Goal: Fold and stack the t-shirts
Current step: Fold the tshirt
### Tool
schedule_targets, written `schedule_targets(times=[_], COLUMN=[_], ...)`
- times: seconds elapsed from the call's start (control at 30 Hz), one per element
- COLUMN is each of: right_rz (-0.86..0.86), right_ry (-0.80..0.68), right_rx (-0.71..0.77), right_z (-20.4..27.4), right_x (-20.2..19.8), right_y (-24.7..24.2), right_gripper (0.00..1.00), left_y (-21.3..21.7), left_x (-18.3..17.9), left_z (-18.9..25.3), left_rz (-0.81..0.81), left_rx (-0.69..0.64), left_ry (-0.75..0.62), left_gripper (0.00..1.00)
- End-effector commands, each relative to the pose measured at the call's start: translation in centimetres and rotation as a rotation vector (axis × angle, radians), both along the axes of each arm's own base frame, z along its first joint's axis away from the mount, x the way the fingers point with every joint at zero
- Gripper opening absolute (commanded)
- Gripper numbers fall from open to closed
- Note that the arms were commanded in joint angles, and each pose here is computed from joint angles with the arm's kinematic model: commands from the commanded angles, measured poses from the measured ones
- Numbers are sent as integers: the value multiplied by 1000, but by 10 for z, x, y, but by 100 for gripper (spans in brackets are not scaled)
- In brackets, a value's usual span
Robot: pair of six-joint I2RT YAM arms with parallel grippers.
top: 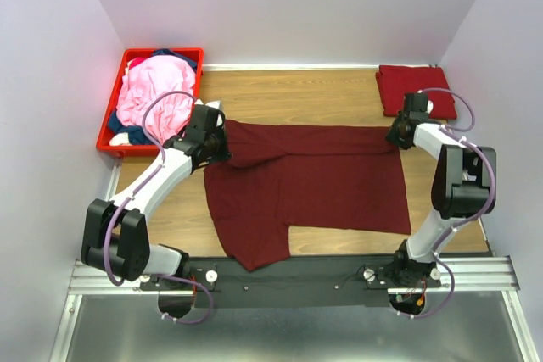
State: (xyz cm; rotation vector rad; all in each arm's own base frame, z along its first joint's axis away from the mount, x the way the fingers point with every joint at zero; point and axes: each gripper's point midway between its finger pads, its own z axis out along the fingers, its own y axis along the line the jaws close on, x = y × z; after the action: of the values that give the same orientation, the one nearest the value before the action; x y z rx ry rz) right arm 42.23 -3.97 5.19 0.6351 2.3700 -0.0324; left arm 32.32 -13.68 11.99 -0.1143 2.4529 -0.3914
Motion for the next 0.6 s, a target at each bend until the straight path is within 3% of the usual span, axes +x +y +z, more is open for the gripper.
schedule_targets(times=[0.0, 0.47, 0.57], right_rz=[-36, -62, -99], right_ry=[58, -39, -47], right_rx=[70, 19, 27], right_z=[-32, 10, 13], right_x=[-12, -6, -10], right_y=[-4, -17, -24], right_gripper=[37, 43, 49], left_y=[0, 1, 0], left_x=[5, 12, 13], left_z=[17, 30, 36], left_rz=[-2, -3, -5], left_rx=[9, 17, 16], left_ry=[-47, -68, -79], left_gripper=[0, 0, 0])
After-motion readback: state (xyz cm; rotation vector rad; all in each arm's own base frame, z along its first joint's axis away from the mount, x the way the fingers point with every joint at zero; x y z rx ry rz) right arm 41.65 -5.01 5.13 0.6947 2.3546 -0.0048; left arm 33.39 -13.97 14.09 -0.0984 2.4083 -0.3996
